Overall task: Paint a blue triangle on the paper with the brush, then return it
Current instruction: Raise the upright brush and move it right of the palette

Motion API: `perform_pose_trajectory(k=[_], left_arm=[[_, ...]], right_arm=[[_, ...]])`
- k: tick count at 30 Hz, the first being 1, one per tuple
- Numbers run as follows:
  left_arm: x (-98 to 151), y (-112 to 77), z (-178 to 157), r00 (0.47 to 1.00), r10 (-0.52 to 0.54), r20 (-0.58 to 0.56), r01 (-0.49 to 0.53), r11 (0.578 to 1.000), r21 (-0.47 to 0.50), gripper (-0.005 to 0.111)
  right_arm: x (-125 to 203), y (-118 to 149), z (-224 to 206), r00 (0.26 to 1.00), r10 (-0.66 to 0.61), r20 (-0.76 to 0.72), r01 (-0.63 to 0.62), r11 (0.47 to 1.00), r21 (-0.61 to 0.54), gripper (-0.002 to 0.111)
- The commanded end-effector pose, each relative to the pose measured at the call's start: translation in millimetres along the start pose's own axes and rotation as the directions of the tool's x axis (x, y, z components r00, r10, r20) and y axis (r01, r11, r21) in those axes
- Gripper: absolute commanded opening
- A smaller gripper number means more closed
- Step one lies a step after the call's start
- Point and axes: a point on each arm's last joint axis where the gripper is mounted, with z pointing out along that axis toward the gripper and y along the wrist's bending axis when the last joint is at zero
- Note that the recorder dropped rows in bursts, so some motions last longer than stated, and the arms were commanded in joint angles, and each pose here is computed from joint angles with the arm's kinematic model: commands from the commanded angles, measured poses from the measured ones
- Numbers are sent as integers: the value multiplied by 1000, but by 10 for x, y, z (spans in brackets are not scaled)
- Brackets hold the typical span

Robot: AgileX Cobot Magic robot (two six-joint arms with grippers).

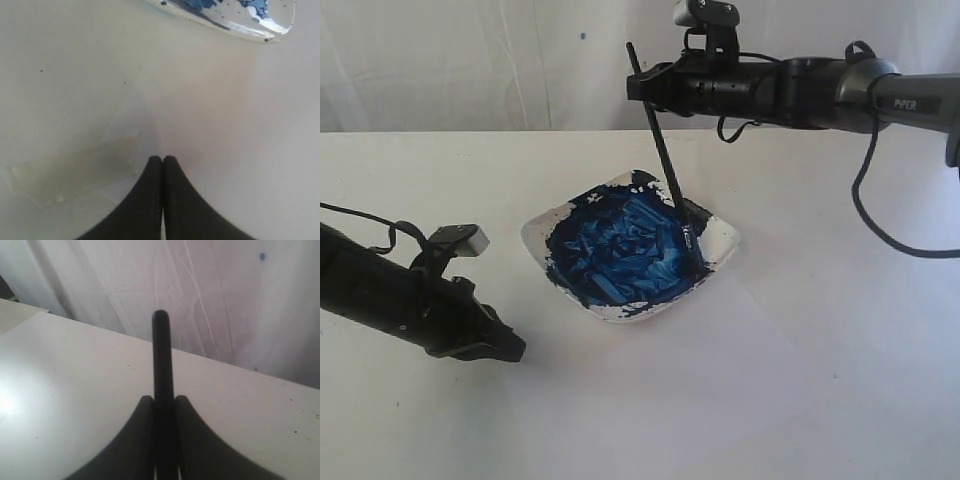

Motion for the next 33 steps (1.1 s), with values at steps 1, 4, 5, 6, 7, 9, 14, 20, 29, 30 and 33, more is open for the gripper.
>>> perform_pose_trajectory(k=[1, 4, 5, 6, 7, 9, 14, 20, 29, 30, 33], left_arm=[[10, -35, 5, 1000, -1, -2, 1, 1000, 19, 0], [10, -35, 5, 1000, -1, -2, 1, 1000, 19, 0], [10, -35, 5, 1000, -1, -2, 1, 1000, 19, 0], [10, -35, 5, 1000, -1, -2, 1, 1000, 19, 0], [10, -35, 5, 1000, -1, -2, 1, 1000, 19, 0], [10, -35, 5, 1000, -1, -2, 1, 1000, 19, 0], [10, -35, 5, 1000, -1, -2, 1, 1000, 19, 0], [10, -35, 5, 1000, -1, -2, 1, 1000, 19, 0], [11, -38, 5, 1000, -3, -2, 3, 1000, 23, 0], [11, -38, 5, 1000, -3, -2, 3, 1000, 23, 0], [11, -38, 5, 1000, -3, -2, 3, 1000, 23, 0]], right_arm=[[-141, 54, -99, 999, -30, 29, 32, 998, -49, 0], [-180, 59, -159, 999, -30, 38, 33, 997, -73, 0], [-198, 65, -189, 999, -30, 40, 33, 997, -71, 0], [-222, 74, -217, 998, -42, 44, 45, 997, -70, 0], [-244, 74, -255, 997, -56, 47, 59, 996, -65, 0], [-282, 96, -328, 996, -75, 52, 78, 995, -66, 0], [-515, 342, -544, 985, -131, 111, 148, 975, -165, 0], [-816, 676, -804, 967, -164, 196, 219, 928, -301, 0], [-658, 974, -1302, 971, -184, 155, 220, 939, -265, 0], [-664, 1010, -1362, 970, -186, 155, 221, 942, -253, 0], [-713, 1160, -1603, 963, -211, 166, 242, 951, -191, 0]])
